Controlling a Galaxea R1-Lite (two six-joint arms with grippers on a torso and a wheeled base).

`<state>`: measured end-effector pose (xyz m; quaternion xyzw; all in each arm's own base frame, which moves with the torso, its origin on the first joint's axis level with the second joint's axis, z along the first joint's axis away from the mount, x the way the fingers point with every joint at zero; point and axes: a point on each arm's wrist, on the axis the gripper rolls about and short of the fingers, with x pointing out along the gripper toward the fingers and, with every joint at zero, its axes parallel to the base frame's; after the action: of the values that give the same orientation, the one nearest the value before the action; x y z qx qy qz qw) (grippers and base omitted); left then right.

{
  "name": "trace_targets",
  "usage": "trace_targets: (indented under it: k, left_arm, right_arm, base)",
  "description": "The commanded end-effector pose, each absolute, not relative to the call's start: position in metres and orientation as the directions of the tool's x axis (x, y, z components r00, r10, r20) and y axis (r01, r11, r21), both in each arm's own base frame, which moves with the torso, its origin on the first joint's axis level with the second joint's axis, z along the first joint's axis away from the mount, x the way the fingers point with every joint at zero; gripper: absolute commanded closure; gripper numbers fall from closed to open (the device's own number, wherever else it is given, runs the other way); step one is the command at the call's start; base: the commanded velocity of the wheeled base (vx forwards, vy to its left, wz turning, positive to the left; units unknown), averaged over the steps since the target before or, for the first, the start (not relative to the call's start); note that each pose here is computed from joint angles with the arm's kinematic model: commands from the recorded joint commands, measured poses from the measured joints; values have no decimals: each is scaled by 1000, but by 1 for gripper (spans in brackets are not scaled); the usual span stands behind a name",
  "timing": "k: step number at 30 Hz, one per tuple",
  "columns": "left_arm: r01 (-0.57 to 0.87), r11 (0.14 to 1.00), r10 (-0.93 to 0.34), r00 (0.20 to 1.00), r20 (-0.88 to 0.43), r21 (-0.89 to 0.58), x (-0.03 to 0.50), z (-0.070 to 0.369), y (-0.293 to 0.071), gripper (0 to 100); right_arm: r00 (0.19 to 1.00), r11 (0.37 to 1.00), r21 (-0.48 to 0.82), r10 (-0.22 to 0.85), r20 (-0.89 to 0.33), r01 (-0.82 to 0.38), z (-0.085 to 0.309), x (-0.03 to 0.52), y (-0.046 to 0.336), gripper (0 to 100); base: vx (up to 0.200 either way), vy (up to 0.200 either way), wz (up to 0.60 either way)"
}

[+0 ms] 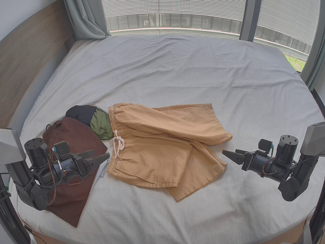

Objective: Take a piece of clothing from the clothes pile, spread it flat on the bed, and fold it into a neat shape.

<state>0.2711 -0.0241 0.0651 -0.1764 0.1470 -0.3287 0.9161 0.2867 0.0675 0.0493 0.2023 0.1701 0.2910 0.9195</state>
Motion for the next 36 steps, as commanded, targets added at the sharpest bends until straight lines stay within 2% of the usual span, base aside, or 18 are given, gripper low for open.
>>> trace_targets:
  k: [1,17,29,36]
  left_arm:
    - [556,736,-651,737,-180,-386,275,55,-24,0]
    - [554,743,-649,735,-199,-377,273,50,-24,0]
    - [553,744,-648,735,-200,-376,272,50,-24,0]
    - [553,742,-650,732,-204,-380,270,50,-24,0]
  right_arm:
    - [767,760,492,590,-252,-424,29,291,65,0]
    - [733,772,539,575,-364,-337,-16,298,63,0]
    - [737,712,654,580,-347,-253,-24,312,68,0]
    - [753,732,646,548,-366,-219,-35,318,70,0]
  base:
    - [0,0,0]
    - [0,0,0]
    - [0,0,0]
    - [0,0,0]
